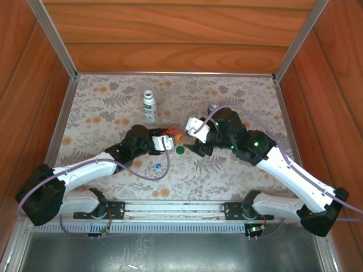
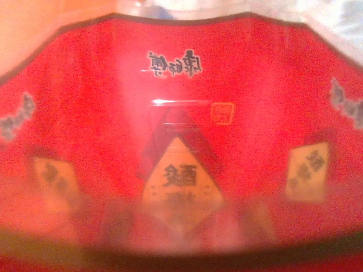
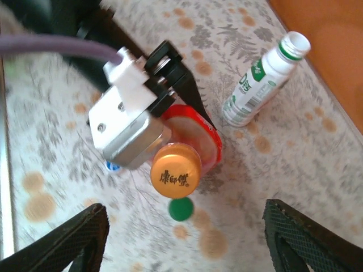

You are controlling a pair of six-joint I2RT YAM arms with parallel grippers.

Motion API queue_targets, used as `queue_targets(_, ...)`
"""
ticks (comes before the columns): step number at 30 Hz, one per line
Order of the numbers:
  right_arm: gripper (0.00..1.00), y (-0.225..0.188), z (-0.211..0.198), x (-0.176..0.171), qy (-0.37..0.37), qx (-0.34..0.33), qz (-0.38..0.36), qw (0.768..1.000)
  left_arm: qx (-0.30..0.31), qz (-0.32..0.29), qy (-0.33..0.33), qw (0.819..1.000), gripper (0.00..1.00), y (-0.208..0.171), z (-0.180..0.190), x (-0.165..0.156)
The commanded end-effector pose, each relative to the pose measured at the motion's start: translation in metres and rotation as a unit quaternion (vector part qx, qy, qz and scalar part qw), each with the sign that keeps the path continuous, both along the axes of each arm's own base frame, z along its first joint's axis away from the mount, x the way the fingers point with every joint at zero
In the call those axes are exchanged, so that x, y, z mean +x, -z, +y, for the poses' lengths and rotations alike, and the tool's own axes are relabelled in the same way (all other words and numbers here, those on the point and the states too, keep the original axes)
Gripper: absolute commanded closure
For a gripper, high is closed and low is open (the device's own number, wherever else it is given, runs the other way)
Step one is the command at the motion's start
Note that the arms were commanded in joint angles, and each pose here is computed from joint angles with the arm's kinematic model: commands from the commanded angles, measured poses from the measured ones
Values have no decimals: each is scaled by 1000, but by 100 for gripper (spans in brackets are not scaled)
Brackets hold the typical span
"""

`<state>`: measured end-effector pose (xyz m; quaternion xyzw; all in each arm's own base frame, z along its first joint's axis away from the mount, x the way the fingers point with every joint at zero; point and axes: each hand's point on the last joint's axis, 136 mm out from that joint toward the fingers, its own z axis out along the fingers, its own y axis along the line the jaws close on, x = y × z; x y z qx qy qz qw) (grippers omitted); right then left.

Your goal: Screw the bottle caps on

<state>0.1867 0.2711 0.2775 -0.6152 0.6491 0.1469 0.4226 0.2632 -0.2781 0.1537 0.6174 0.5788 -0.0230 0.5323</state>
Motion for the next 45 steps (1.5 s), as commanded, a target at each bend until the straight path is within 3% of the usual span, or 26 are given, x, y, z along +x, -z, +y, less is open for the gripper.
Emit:
queue_targets(1,22,8,-4,4,-94,-105,-117,983,9,-26,8,1000,47,-7,1,-1)
queue_targets(8,25,5,4,26,-113,-185,-181,959,10,-32,1,999,46,-11,0,5)
queue_targets(13,36,18,19,18,-136,-175,-142,965,5,-31,2,1000,46,-13,-1,4)
queue_targets(21,42,29,25,7,-160,-169,-111,966,0,-29,2,1000,46,-15,-2,4)
queue_targets(26,53,31,32,9,-157,-161,-105,969,-2,-27,5,1000,46,-15,-3,4)
queue_targets(28,62,33,32,10,-156,-164,-101,969,0,-27,1,1000,46,-15,-1,5)
queue_targets(35,70,39,33,10,-151,-163,-90,971,2,-26,3,1000,46,-14,-2,5)
queue_targets(42,72,41,37,2,-144,-135,-62,978,-3,-28,3,1000,46,-18,-3,6)
queue_targets(45,59,44,37,2,-142,-131,-59,979,-5,-27,5,1000,46,-19,-4,5)
